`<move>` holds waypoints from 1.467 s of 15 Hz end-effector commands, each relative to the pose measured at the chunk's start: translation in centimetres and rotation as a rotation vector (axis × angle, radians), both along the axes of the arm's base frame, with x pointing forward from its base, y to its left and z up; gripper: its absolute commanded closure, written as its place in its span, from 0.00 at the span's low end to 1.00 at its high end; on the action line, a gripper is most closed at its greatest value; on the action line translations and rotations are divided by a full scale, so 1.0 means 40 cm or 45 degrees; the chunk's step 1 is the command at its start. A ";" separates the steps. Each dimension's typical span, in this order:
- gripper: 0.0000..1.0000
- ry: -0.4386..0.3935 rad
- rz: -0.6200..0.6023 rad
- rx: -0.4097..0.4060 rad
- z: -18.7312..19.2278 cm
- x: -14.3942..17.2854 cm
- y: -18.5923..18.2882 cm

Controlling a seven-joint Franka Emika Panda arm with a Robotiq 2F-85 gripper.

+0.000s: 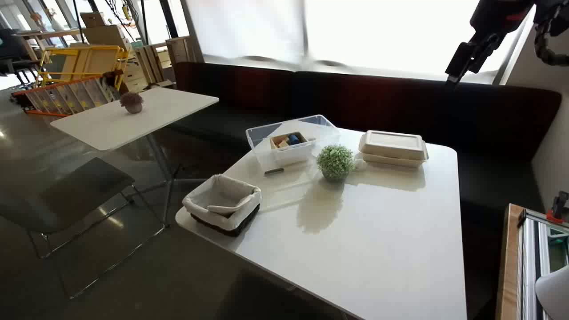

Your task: Remove the letter block from the small wooden box in the lunchbox and put it on the table

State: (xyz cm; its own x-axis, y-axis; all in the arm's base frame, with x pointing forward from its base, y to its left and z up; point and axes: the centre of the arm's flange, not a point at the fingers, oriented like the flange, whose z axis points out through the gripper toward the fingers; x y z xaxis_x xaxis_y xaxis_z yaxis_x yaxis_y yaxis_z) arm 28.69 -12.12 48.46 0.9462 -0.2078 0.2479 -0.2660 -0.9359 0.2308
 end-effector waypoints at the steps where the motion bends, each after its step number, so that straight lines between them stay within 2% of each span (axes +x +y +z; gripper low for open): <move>1: 0.00 0.001 0.000 0.000 -0.001 0.000 0.000; 9: 0.00 0.005 0.000 0.002 -0.004 0.000 0.000; 13: 0.00 0.007 0.094 0.025 -0.053 0.070 0.119; 14: 0.00 0.005 0.112 0.059 -0.067 0.092 0.161; 19: 0.00 -0.095 0.164 0.155 -0.112 0.228 0.313; 21: 0.00 -0.141 0.215 0.163 -0.111 0.290 0.353; 22: 0.00 -0.156 0.282 0.125 -0.100 0.333 0.362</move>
